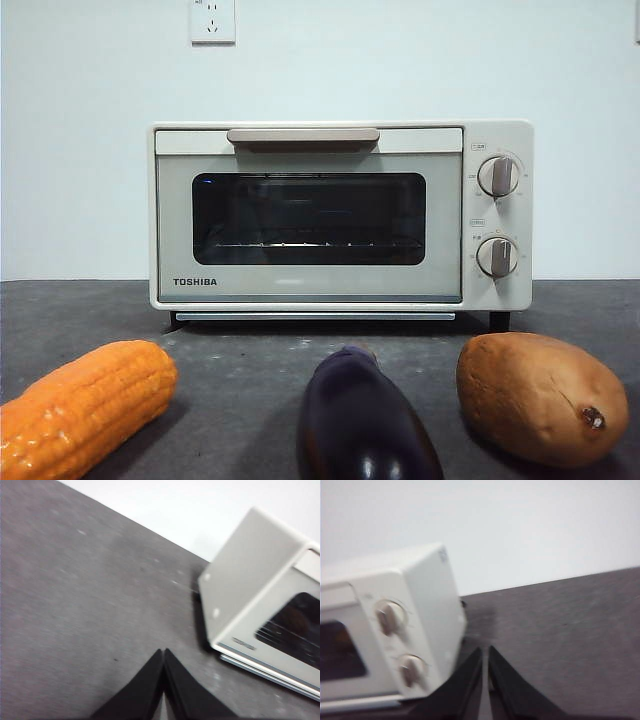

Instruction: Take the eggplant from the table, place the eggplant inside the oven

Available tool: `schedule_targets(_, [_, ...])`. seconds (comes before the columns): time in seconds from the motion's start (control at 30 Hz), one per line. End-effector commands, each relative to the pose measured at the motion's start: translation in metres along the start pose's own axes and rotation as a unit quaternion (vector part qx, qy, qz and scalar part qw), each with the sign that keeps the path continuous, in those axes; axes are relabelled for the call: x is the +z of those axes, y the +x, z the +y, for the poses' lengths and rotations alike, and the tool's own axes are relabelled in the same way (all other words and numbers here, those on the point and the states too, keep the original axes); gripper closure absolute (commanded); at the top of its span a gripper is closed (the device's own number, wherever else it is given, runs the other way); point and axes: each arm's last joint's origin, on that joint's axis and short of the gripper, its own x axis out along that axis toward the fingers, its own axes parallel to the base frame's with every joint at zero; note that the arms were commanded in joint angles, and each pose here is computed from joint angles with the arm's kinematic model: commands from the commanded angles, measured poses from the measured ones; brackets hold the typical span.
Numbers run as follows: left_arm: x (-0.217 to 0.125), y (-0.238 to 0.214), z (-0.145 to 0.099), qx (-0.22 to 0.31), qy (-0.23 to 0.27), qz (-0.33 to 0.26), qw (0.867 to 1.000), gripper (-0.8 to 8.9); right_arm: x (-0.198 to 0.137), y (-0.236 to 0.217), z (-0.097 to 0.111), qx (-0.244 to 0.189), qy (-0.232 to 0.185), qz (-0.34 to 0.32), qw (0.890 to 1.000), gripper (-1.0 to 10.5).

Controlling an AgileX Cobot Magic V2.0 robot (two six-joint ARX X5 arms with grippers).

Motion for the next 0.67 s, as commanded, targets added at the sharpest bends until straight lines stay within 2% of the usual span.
schedule_targets(0.03, [0.01,-0.004,-0.006,-0.023,-0.018,-0.005,1.0,8.09,0.017,-0.003,0.006,0.033,0.074,-0.017,0.997,9.4])
schedule_targets(0.1, [0.017,-0.008,-0.011,-0.026,-0.021,-0.003,0.999,8.09,0.029,-0.006,0.011,0.043,0.086,-0.019,0.995,9.4])
schedule_targets(0.23, [0.034,-0.014,-0.021,-0.022,-0.019,0.004,1.0,8.09,0.058,-0.014,0.02,0.042,0.084,-0.02,0.995,9.4])
schedule_targets(0.37, [0.054,-0.016,-0.032,-0.028,-0.015,0.012,0.999,8.09,0.091,-0.019,0.029,0.038,0.06,-0.011,0.997,9.4])
schedule_targets(0.53, [0.082,-0.011,-0.049,-0.048,0.012,0.035,0.998,8.09,0.124,-0.018,0.039,0.032,0.043,0.033,0.998,9.4])
schedule_targets(0.67, [0.103,-0.003,-0.063,-0.08,0.039,0.076,0.993,8.09,0.144,-0.01,0.046,0.054,0.037,0.086,0.994,9.4])
